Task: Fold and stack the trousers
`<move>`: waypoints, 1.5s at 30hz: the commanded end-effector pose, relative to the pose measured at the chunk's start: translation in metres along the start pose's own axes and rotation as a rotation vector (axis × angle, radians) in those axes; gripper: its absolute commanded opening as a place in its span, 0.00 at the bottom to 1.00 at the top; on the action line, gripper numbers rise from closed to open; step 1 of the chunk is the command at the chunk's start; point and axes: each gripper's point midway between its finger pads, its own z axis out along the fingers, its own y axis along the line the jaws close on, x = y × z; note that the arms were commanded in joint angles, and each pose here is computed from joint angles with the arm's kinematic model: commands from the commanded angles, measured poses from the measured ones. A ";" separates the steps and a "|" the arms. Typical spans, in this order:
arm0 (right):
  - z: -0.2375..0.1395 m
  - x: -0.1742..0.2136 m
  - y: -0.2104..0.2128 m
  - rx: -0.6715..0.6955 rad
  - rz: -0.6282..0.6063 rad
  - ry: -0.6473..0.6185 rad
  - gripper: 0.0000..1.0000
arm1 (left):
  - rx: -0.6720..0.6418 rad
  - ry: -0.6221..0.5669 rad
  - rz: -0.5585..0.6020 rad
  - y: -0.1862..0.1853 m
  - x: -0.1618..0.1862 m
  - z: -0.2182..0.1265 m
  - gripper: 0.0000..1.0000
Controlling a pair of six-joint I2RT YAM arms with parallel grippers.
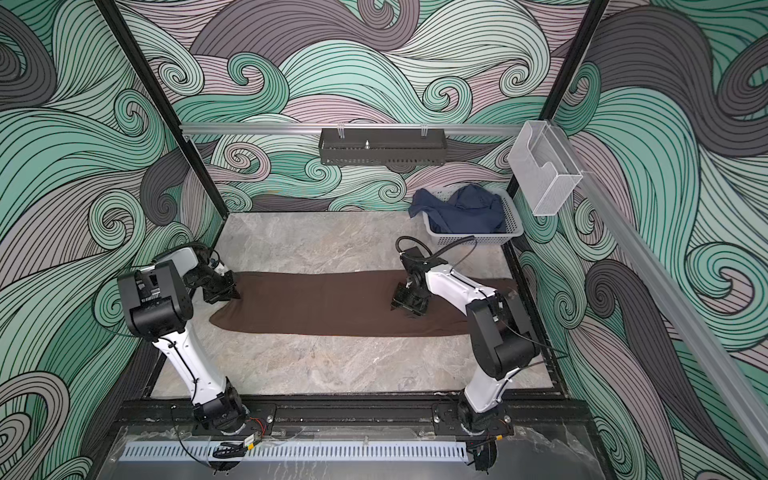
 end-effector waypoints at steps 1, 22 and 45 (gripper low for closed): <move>-0.004 0.002 0.000 0.003 -0.009 -0.010 0.49 | 0.048 0.027 -0.010 -0.013 0.008 0.001 0.00; -0.028 -0.006 0.015 -0.059 -0.015 -0.091 0.51 | -0.279 -0.053 -0.076 0.038 0.000 -0.060 0.00; -0.025 -0.005 0.013 -0.065 -0.017 -0.098 0.52 | -0.200 -0.087 -0.130 0.039 0.005 -0.076 0.00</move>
